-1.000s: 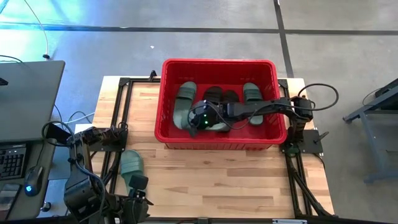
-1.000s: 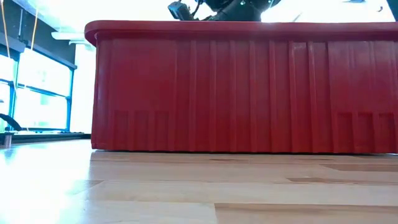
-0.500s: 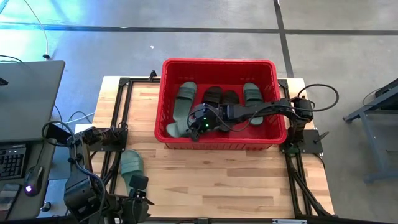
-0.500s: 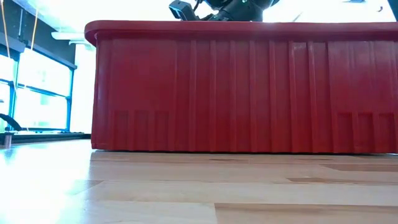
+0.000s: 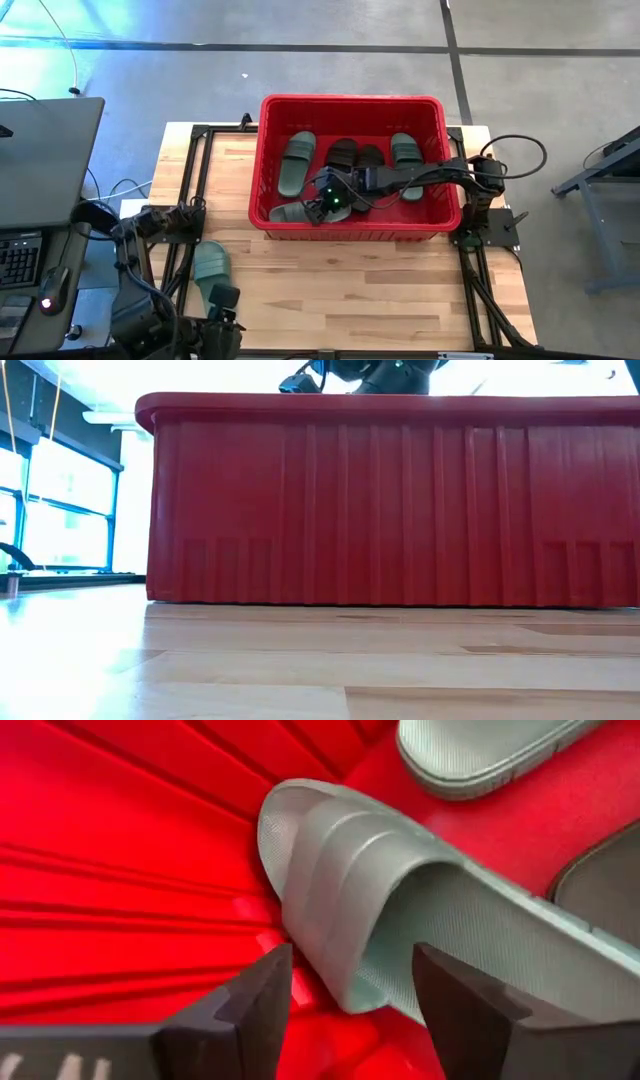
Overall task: Pick and place slides into bin
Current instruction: Put the green slide in the red bin
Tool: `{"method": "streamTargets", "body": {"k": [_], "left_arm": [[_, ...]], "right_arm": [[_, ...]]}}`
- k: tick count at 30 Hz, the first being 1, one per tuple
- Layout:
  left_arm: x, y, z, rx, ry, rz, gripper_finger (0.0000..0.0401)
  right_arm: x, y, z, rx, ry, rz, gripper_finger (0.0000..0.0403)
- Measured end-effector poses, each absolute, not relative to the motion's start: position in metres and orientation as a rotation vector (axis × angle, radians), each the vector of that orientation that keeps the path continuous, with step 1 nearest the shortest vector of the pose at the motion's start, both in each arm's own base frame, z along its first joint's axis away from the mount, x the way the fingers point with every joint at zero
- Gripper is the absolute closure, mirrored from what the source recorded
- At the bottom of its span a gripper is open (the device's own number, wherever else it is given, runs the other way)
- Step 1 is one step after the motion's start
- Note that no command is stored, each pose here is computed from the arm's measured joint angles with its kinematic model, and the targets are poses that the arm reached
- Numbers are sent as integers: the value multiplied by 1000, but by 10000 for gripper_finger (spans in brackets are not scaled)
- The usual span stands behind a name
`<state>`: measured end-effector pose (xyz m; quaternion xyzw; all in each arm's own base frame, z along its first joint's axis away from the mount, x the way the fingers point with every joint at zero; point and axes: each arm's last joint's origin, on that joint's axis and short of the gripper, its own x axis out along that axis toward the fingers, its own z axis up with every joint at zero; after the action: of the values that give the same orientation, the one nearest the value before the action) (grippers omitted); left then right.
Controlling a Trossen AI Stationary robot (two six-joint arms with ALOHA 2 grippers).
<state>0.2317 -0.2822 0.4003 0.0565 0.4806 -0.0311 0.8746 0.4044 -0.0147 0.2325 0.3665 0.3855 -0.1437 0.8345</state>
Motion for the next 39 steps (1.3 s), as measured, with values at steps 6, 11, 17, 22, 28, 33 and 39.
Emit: {"method": "streamTargets", "body": {"k": [6,11,17,22,28,33,39], "left_arm": [[238,-294,374,113,1180,-124,268],[241,-300,345,151,1301,-120,267],[238,-301,309,126,1473,-44,267],[233,-298,280,147,1588,15,267],[230,-294,262,157,1634,87,267],[229,-292,256,174,1653,104,267],[227,-289,248,220,1663,130,267]], "right_arm": [[401,-14,256,746,712,-263,237],[385,-17,305,719,518,-206,260],[358,-7,354,680,363,-114,255],[344,15,371,639,336,-31,235],[340,52,372,634,375,69,223],[333,90,365,668,456,135,229],[320,135,361,677,489,156,243]]}}
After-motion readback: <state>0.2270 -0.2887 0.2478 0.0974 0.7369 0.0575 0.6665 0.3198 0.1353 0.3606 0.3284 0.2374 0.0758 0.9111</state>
